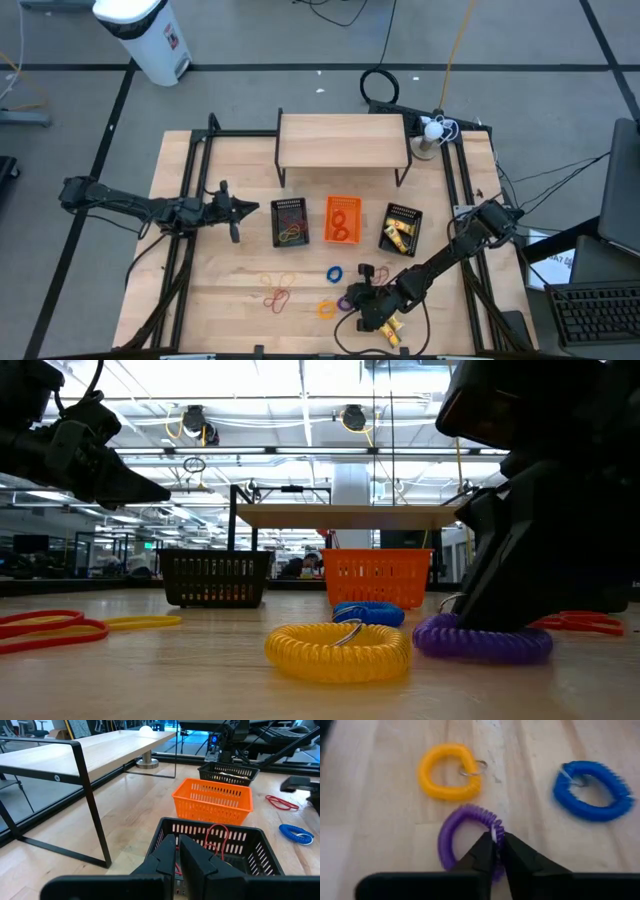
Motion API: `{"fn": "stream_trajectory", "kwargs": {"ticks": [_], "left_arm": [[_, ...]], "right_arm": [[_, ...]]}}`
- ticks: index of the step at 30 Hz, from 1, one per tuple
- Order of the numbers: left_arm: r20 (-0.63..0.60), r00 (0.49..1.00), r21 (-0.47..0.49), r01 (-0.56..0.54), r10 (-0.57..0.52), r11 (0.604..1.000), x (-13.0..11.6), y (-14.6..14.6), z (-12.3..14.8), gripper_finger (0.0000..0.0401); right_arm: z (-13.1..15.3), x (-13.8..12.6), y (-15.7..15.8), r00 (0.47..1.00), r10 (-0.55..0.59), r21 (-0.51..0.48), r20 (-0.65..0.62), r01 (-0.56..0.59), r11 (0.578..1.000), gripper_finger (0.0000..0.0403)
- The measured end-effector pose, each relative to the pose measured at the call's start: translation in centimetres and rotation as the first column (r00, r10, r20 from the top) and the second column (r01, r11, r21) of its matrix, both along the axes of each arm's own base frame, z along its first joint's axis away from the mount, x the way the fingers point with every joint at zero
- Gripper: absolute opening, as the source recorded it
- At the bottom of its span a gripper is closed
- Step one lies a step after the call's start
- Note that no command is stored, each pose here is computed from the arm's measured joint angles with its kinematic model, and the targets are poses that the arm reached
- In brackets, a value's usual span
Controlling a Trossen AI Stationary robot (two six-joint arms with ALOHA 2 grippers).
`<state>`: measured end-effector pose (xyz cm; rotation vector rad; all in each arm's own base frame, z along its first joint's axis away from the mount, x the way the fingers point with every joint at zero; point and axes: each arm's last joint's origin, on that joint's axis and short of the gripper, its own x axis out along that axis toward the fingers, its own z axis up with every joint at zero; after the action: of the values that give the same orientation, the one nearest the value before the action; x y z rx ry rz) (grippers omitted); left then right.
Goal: Pick & Place Office Desk Supplies
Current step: Put the purple spring rubber band into the orange bin
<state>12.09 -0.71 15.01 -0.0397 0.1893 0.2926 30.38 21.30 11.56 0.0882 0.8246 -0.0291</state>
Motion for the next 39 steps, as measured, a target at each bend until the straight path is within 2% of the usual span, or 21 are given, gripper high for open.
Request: {"fn": "stream_trajectory", "kwargs": {"ticks": [4,11,17,22,29,33,39], "left_arm": [[0.0,1.0,0.0,0.0,0.0,1.0,0.0,0.0,0.0,0.0024],[-0.001,1.0,0.0,0.0,0.0,1.0,0.0,0.0,0.0,0.0024],[-0.002,1.0,0.005,0.001,-0.001,1.0,0.0,0.0,0.0,0.0024],[-0.001,1.0,0.005,0.002,-0.002,1.0,0.0,0.0,0.0,0.0024],[0.0,1.0,0.005,0.001,-0.001,1.0,0.0,0.0,0.0,0.0024],[0.0,1.0,0.004,0.001,-0.001,1.0,0.0,0.0,0.0,0.0024],[0.001,1.0,0.004,0.001,-0.001,1.0,0.0,0.0,0.0,0.0024]], "right_arm": [[1.3,0.1,0.0,0.999,0.008,0.015,0.049,-0.009,1.0,0.0022],[6.6,0.0,-0.1,0.966,0.074,-0.013,0.248,-0.073,0.997,0.0009],[11.8,-1.4,-1.5,0.902,0.154,-0.071,0.402,-0.137,0.988,0.0009],[14.9,-4.0,-4.6,0.813,0.141,-0.062,0.565,-0.128,0.99,0.001],[15.3,-9.0,-9.7,0.736,0.062,-0.018,0.675,-0.068,0.998,0.001],[14.2,-11.8,-12.4,0.673,0.005,0.021,0.74,-0.03,0.999,0.001],[11.3,-15.0,-15.1,0.607,-0.068,0.073,0.792,0.016,0.997,0.001]]}}
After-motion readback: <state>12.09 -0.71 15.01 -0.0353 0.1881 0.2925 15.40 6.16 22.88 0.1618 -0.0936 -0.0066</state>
